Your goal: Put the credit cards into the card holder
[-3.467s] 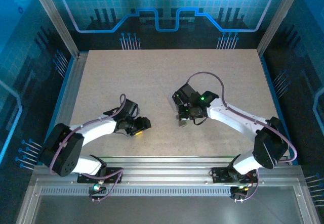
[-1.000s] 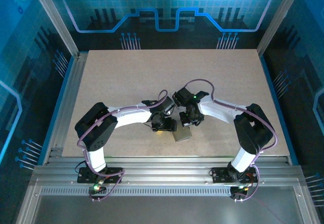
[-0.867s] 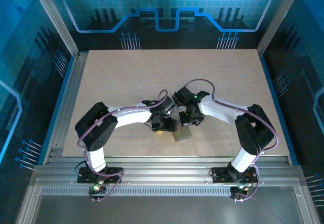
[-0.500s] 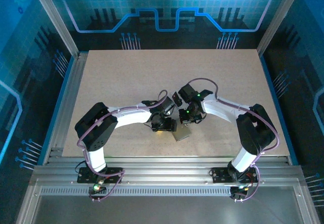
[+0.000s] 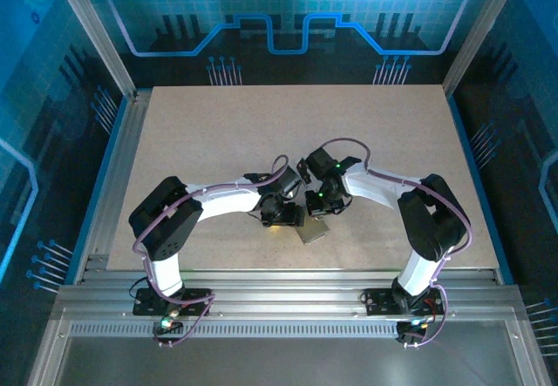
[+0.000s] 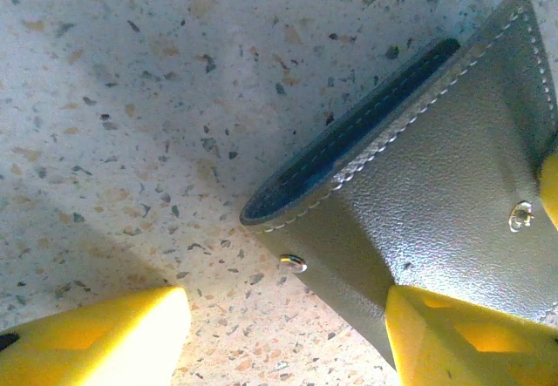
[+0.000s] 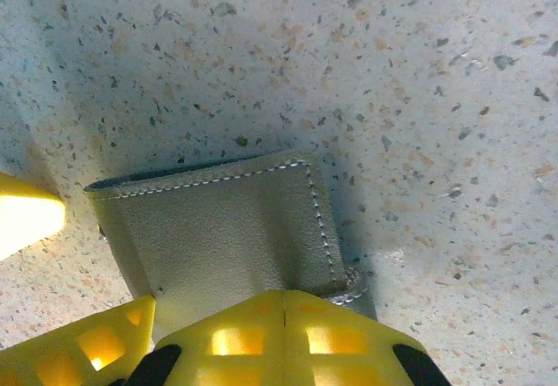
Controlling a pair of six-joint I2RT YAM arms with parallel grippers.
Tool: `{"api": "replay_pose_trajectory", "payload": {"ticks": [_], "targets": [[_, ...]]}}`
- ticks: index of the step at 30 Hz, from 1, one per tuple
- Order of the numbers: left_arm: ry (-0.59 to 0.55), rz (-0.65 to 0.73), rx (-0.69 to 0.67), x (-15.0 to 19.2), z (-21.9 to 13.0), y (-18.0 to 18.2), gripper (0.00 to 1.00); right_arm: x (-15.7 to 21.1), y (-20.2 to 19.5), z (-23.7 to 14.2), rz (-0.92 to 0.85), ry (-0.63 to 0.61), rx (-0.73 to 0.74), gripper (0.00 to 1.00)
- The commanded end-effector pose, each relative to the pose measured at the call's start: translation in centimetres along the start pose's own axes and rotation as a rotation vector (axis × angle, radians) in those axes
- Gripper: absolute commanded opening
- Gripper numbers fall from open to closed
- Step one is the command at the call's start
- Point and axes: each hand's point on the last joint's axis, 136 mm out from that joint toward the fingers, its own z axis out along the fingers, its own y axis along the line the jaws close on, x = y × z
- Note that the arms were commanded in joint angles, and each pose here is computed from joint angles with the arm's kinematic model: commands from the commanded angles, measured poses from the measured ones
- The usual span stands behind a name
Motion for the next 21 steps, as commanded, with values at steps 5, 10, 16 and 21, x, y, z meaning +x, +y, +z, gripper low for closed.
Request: {"api": "replay_pose_trajectory", "payload": {"ticks": [5, 10, 16, 21], "targets": [[0.074, -0.013, -0.012, 2.1, 2.7, 1.1, 0.64, 0.7, 1.6, 1.4, -0.007, 0.044, -0.053, 0.0], [0.076, -0.014, -0.01, 2.1, 2.8, 1.0, 0.64, 0.9, 1.7, 1.6, -0.01, 0.05, -0.051, 0.0], [0.079, -0.014, -0.005, 2.1, 3.0, 1.0, 0.64, 1.6, 1.8, 2.0, -0.008, 0.062, -0.047, 0.0], [0.081, -0.015, -0.002, 2.1, 3.1, 0.9, 0.64, 2.3, 1.8, 2.6, -0.009, 0.074, -0.033, 0.0]]}}
